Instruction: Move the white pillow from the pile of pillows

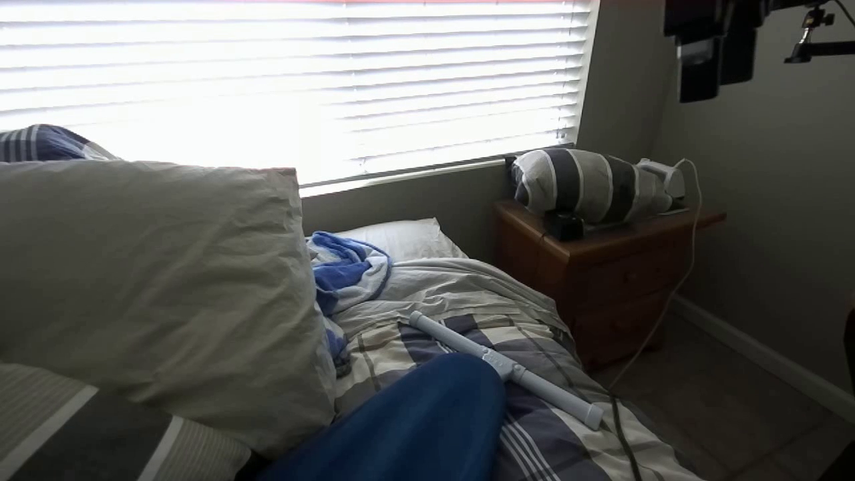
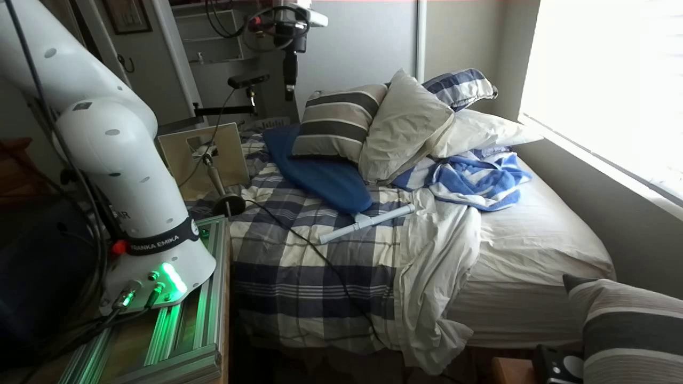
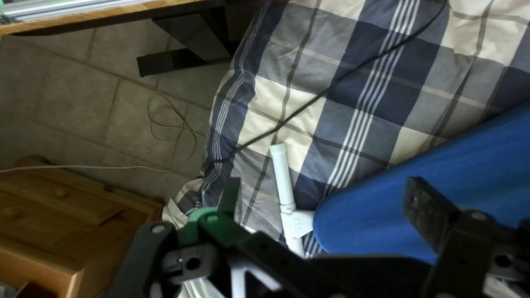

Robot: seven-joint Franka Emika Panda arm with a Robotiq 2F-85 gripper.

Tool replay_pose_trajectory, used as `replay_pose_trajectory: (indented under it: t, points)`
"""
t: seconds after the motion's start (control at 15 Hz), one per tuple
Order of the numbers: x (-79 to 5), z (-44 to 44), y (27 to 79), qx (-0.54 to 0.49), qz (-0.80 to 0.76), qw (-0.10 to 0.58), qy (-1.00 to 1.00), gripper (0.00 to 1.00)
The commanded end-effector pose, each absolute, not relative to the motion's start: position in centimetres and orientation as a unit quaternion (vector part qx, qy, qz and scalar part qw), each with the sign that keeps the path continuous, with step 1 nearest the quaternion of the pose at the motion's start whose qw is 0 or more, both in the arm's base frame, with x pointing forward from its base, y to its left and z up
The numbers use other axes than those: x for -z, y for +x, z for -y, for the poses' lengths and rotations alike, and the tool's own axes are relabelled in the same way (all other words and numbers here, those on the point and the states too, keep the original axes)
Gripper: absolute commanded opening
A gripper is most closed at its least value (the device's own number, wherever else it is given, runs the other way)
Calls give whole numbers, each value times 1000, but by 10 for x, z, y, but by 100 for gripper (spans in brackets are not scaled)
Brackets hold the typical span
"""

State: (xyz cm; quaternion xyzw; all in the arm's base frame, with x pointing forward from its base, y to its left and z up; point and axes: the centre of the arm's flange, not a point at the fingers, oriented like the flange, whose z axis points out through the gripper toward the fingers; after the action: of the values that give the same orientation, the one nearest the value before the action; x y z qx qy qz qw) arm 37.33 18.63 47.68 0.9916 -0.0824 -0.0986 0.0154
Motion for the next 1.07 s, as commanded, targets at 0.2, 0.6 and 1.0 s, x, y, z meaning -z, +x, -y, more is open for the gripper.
replay_pose_trajectory:
  t: [0.2, 0.6, 1.0]
  points:
    - [-486, -255, 481, 75, 60, 37, 995, 100]
    - [-493, -215, 541, 21, -101, 89, 991, 100]
    - [-504, -169, 607, -35, -243, 64, 967, 100]
